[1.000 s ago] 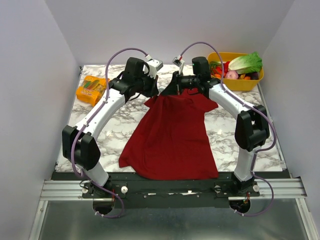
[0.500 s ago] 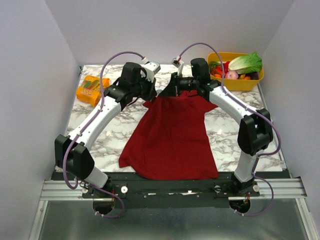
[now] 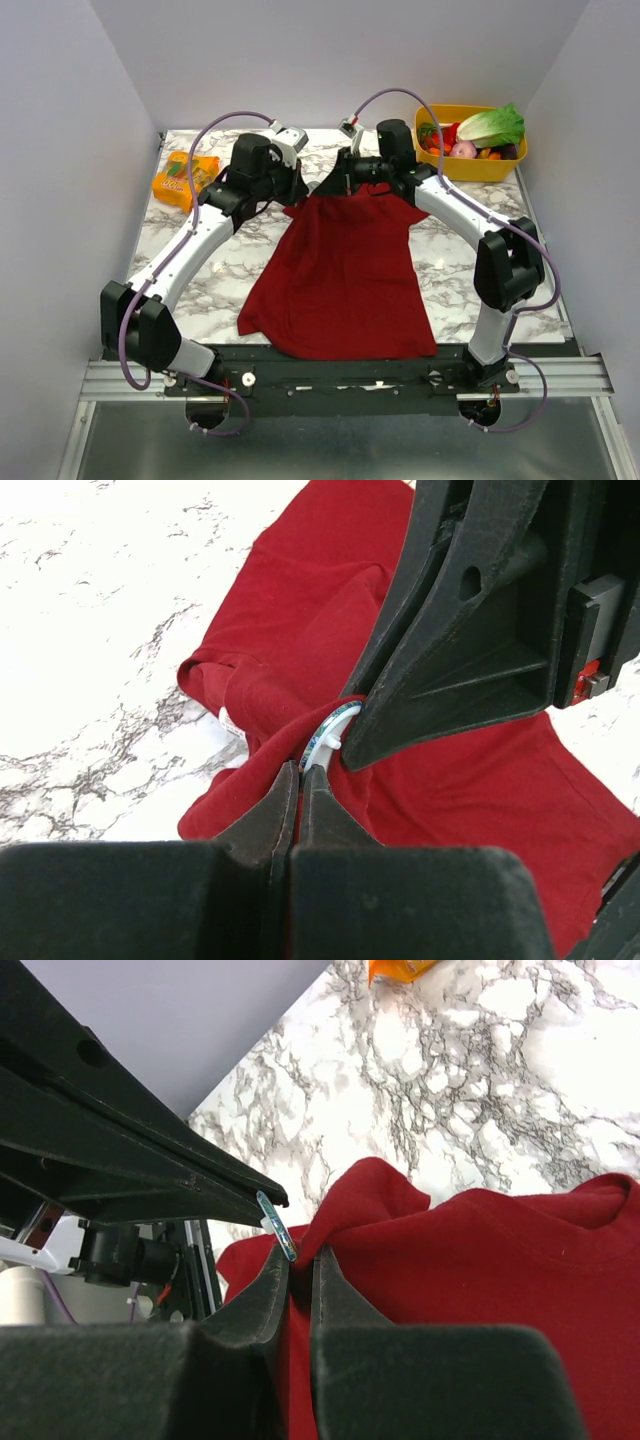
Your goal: Pin the brooch onto the clothing
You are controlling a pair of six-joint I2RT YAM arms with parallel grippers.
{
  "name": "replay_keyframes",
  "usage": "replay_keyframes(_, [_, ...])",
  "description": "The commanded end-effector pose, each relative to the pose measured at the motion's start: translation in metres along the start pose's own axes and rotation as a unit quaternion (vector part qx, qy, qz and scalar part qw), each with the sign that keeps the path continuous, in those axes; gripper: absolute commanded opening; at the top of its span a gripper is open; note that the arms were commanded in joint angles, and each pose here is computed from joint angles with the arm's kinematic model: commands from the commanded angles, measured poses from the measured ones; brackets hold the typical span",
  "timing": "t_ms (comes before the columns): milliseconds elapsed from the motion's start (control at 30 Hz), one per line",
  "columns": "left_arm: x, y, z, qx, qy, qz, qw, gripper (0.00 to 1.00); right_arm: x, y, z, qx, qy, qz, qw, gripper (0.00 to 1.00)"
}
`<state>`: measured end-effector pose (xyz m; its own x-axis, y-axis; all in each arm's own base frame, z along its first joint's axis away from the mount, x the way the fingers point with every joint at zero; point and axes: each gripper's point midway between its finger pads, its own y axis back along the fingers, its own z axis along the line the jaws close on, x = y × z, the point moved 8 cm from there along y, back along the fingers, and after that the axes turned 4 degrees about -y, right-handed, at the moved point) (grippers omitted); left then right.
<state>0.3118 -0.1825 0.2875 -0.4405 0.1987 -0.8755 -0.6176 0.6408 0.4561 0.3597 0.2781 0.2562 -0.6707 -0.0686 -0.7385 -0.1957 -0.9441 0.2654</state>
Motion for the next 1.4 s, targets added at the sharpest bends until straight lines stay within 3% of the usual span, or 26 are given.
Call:
replay_keyframes(0, [-0.012,0.019,-0.019,0.076,0.013,-0.046,0.996,0.0,-0.008,-0.003,-0.015,0.06,0.005,-0.044,0.997,0.0])
replay_keyframes(800, [0.008,0.037,0.009,0.059,0.056,-0.071,0.994,0.0,-0.013,-0.008,-0.02,0.055,0.009,-0.057,0.997,0.04])
replay_keyframes(900, [0.009,0.038,0.012,0.051,0.057,-0.072,0.994,0.0,-0.013,-0.007,-0.019,0.05,0.01,-0.058,0.997,0.18])
replay_keyframes(1033, [0.012,0.039,0.016,0.039,0.061,-0.07,0.995,0.0,-0.013,-0.005,-0.015,0.047,0.02,-0.064,0.997,0.49])
replay_keyframes(1133, [0.012,0.038,0.02,0.03,0.064,-0.069,0.995,0.0,-0.015,-0.001,-0.011,0.05,0.027,-0.07,0.996,0.66])
replay_keyframes(1367, [0.011,0.036,0.025,0.022,0.066,-0.065,0.995,0.0,-0.02,0.013,-0.002,0.08,0.045,-0.099,0.991,0.88])
